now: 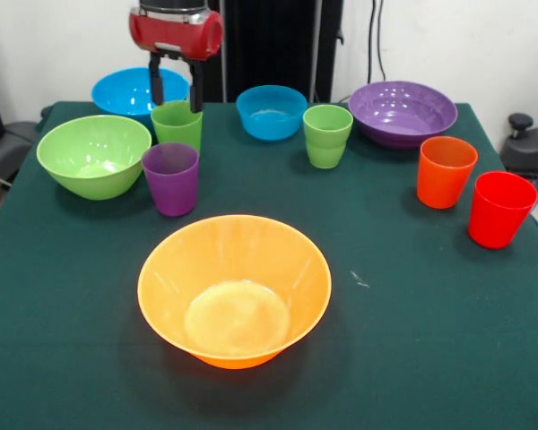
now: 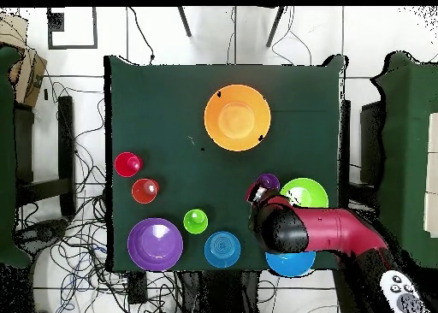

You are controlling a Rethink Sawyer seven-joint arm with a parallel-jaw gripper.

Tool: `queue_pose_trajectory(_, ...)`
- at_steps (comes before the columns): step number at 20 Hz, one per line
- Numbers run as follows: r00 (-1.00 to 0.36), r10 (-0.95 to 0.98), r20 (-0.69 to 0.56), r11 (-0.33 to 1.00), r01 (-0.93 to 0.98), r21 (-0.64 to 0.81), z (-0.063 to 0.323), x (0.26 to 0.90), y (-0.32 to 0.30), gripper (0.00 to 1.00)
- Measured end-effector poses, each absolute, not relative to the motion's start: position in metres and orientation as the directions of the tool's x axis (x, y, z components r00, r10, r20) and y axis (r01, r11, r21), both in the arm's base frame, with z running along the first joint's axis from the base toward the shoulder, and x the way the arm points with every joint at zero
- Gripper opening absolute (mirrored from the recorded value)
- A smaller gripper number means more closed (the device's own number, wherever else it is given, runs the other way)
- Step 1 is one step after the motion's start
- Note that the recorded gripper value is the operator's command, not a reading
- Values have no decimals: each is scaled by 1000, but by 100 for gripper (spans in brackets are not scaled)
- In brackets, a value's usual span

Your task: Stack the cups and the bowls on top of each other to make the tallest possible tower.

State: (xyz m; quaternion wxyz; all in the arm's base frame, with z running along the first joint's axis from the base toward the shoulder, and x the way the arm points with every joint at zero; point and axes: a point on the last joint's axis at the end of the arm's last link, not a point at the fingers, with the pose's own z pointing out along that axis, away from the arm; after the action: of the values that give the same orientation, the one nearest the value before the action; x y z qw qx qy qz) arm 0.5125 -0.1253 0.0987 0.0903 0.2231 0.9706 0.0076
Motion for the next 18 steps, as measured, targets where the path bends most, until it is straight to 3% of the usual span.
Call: queue_pose_trajectory(18,-940,333,-76,943,331,37,35,501,-64,100)
